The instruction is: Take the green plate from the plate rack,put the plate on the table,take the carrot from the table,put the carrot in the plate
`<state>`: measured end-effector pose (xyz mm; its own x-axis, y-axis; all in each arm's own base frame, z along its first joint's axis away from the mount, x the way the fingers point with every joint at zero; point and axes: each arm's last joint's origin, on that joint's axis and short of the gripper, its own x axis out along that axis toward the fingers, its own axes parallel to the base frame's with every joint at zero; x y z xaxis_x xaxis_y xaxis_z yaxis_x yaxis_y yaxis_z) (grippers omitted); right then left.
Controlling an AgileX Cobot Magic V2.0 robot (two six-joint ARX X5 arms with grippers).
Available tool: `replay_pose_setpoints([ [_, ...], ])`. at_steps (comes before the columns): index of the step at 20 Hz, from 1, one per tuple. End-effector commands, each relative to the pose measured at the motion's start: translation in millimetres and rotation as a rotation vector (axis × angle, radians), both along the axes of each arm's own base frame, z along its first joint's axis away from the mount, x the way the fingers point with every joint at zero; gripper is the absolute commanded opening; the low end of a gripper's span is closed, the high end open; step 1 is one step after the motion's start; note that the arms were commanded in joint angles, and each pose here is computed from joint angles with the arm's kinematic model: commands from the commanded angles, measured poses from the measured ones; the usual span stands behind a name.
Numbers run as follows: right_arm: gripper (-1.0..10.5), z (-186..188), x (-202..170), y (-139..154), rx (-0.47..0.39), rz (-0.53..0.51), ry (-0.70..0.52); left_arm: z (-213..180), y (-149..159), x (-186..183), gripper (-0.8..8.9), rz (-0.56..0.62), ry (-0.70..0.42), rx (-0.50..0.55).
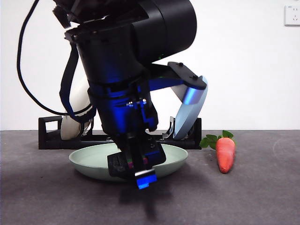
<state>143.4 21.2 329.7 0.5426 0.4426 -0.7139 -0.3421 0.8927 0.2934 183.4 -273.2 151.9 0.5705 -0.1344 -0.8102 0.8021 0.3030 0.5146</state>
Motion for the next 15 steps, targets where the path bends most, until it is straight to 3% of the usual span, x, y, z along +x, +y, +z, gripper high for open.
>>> replay_pose_setpoints([
  [1, 6.6, -3, 14, 1, 0.012, -0.019, 0.011, 1, 3, -5, 3.46, 0.021, 0.044, -0.028],
  [6, 6.6, -24, 63, 11, 0.03, -0.026, 0.061, 68, 12, -11, 3.46, 0.114, 0.007, -0.229],
  [11, 6.6, -65, 116, 37, -0.067, -0.049, 0.108, 155, 48, -38, 3.46, 0.221, 0.064, -0.656],
  [15, 6.6, -96, 150, 60, -0.104, -0.101, 0.072, 201, 89, -63, 3.46, 0.224, 0.01, -0.872],
])
